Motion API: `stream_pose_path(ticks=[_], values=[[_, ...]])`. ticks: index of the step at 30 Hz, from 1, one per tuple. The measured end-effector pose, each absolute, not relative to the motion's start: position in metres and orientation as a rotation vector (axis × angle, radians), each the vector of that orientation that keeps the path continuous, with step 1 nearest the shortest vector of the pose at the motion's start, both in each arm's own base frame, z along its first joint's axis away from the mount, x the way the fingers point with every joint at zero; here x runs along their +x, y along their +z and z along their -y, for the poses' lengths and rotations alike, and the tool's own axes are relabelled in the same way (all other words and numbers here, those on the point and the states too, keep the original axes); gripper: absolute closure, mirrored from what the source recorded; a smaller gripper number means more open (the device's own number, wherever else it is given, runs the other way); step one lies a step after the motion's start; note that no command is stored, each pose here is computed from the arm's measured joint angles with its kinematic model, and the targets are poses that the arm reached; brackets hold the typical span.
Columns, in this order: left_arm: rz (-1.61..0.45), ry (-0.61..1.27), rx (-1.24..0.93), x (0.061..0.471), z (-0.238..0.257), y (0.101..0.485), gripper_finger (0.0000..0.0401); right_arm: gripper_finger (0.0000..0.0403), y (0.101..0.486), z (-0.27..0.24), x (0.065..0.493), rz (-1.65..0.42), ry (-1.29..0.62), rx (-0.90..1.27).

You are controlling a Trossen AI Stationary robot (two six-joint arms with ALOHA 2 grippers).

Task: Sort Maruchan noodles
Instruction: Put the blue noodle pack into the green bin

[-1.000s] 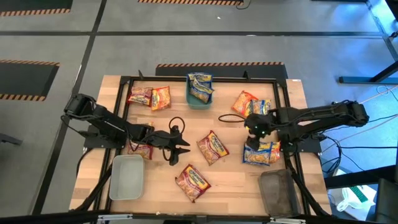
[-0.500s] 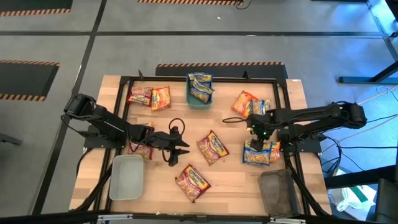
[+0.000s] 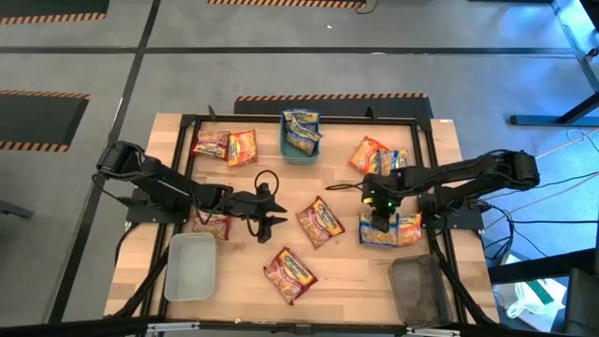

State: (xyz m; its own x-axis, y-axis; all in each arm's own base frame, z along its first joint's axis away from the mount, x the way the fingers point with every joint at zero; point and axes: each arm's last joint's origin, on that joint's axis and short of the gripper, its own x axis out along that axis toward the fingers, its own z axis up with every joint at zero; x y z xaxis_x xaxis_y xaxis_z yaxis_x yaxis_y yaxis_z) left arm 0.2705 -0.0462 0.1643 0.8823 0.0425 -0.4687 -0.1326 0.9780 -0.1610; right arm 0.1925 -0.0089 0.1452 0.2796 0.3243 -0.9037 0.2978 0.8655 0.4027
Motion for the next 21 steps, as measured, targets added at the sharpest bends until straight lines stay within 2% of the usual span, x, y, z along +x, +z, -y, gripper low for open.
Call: stream_pose_path(ticks=[2, 4, 8, 14, 21], values=[[-0.482, 0.092, -0.169, 0.27, 0.046, 0.164, 0.0274, 0.0379, 0.15, 0.009, 0.196, -1.292, 0.031, 0.534], [-0.481, 0.095, -0.146, 0.271, 0.046, 0.164, 0.0274, 0.0393, 0.157, 0.01, 0.202, -1.262, 0.043, 0.499], [-0.456, 0.115, -0.107, 0.271, 0.045, 0.166, 0.0274, 0.0383, 0.176, 0.013, 0.216, -1.184, 0.046, 0.403], [-0.436, 0.156, -0.061, 0.272, 0.044, 0.168, 0.0274, 0.0395, 0.208, 0.017, 0.235, -1.062, 0.071, 0.256], [-0.432, 0.177, -0.049, 0.272, 0.043, 0.168, 0.0274, 0.0398, 0.219, 0.019, 0.244, -0.975, 0.055, 0.179]])
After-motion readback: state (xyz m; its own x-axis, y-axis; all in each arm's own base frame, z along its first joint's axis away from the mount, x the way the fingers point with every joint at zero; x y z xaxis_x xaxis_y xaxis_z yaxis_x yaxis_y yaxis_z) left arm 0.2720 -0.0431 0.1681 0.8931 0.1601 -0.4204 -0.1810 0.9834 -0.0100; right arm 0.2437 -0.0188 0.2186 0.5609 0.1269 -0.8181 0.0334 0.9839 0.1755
